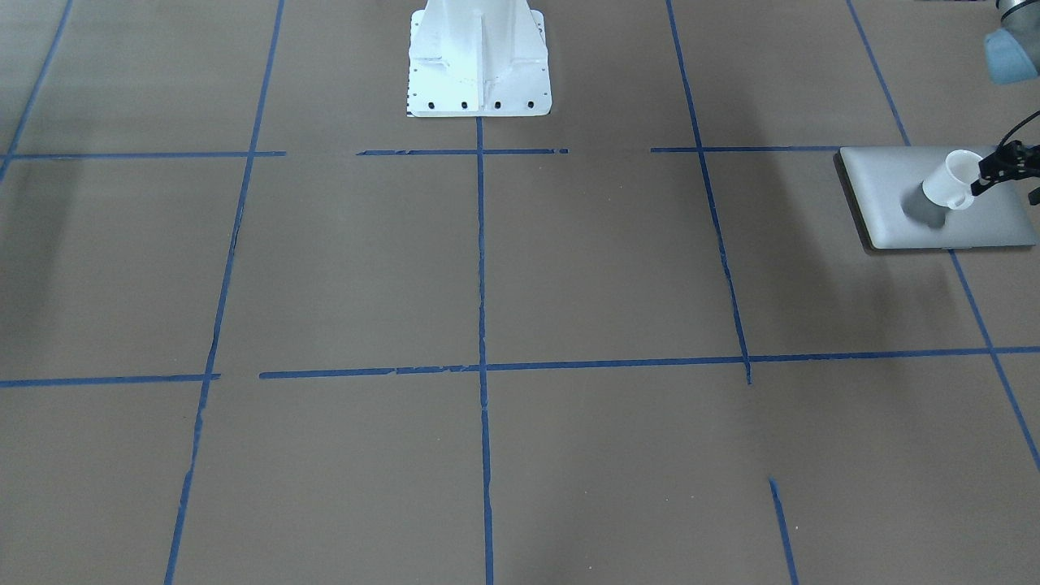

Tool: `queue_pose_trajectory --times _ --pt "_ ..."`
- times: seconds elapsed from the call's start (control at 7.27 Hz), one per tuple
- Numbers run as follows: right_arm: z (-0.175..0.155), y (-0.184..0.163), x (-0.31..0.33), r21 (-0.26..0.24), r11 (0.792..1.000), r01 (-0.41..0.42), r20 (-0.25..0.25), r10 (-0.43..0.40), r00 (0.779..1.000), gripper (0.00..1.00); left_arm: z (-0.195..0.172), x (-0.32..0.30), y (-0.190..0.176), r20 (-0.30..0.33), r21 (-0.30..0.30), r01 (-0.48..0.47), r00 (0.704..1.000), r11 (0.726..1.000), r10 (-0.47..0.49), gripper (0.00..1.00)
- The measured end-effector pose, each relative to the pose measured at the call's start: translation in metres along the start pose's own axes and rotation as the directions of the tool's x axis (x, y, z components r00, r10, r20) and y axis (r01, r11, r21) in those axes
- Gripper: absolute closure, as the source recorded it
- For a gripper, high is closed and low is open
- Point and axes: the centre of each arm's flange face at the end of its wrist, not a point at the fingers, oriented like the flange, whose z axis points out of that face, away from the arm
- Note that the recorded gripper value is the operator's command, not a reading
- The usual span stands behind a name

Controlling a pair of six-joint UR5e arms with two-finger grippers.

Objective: Place cup on laptop
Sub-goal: 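Lower the cup onto the laptop lid and open the left gripper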

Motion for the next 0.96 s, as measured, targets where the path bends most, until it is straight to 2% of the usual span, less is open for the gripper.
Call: queue_pose_trajectory --times 0.28,0.55,0.96 --pt "0.0 0.0 0.0 0.0 1.0 0.0 0.0 0.0 1.0 0.0 -0.049 -0.019 0.016 0.012 0.022 0.042 0.999 0.999 -0.043 0.0" --pt "0.0 0.0 0.0 0.0 1.0 0.0 -0.001 0.0 1.0 0.0 -0.062 -0.029 0.026 0.013 0.038 0.069 0.997 0.997 -0.07 0.0" --pt "0.0 0.0 0.0 0.0 1.0 0.0 0.0 0.0 1.0 0.0 -0.07 -0.025 0.02 0.017 0.055 0.048 0.999 0.997 -0.049 0.0"
